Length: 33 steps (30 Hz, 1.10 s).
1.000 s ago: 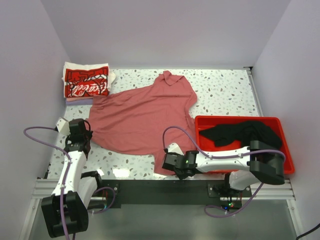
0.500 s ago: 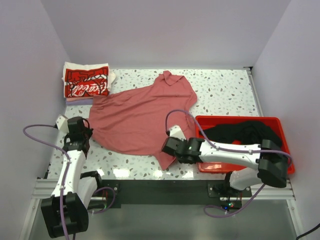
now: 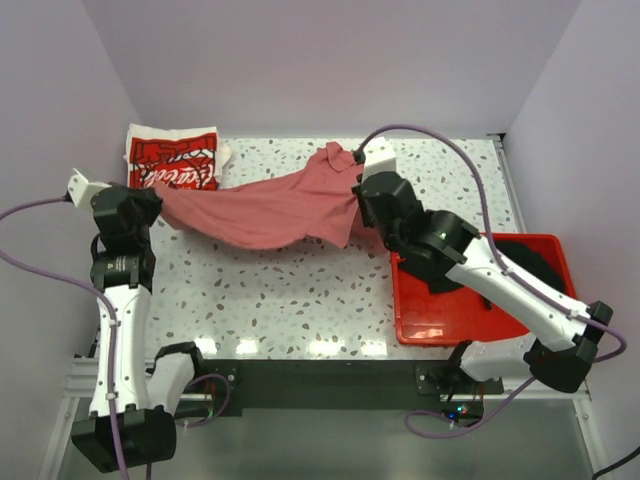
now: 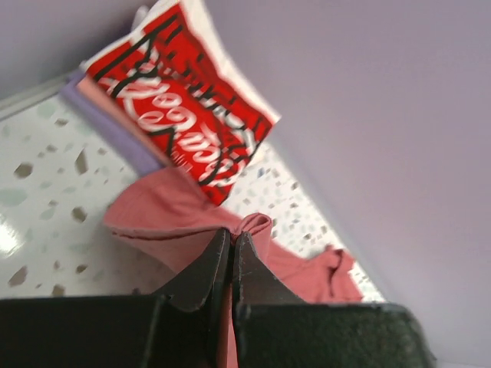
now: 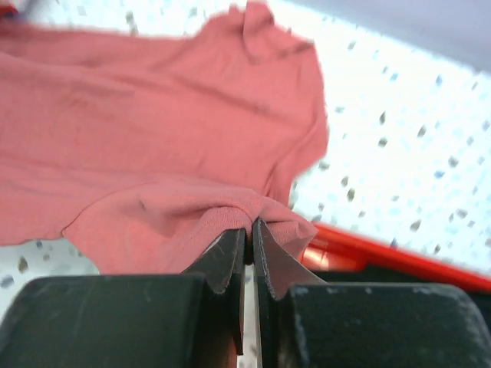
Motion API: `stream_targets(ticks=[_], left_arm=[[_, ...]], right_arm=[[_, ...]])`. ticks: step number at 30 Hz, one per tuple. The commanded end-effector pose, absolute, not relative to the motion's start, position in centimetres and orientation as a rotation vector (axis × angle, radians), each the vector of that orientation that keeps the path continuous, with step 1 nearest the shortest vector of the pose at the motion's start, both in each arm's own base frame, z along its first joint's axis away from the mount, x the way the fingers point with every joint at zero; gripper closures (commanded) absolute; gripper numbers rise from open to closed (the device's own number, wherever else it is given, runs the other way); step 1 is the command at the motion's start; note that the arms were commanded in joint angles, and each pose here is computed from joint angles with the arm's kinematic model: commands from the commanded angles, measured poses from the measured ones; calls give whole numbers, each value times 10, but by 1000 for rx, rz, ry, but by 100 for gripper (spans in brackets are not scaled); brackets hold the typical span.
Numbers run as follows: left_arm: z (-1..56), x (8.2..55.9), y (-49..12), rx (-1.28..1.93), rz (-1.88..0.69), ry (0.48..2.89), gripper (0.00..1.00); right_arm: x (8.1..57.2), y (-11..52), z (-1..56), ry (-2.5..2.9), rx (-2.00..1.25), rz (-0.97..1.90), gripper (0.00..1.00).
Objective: Fold and stack the t-shirts
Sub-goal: Flatten the tshirt out
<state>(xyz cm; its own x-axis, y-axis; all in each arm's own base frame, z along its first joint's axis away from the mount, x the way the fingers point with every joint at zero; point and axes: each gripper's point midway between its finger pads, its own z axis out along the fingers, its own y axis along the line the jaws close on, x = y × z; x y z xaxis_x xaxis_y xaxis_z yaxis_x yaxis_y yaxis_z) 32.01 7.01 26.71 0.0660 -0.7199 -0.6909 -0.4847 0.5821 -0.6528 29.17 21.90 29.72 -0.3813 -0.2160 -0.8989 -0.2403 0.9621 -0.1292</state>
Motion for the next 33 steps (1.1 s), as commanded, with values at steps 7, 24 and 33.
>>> stream_targets(ticks=[7,24,33], left_arm=[[465,279,74,-866,-277,1195,100],[651,97,76,-751,-153,698,100],[658,73,73,-749,-152,660,100]], right_arm=[[277,180,487,1562,-324,94,100],[146,147,663,1048,-556,564,100],[131,124,693,953,-491,572,100]])
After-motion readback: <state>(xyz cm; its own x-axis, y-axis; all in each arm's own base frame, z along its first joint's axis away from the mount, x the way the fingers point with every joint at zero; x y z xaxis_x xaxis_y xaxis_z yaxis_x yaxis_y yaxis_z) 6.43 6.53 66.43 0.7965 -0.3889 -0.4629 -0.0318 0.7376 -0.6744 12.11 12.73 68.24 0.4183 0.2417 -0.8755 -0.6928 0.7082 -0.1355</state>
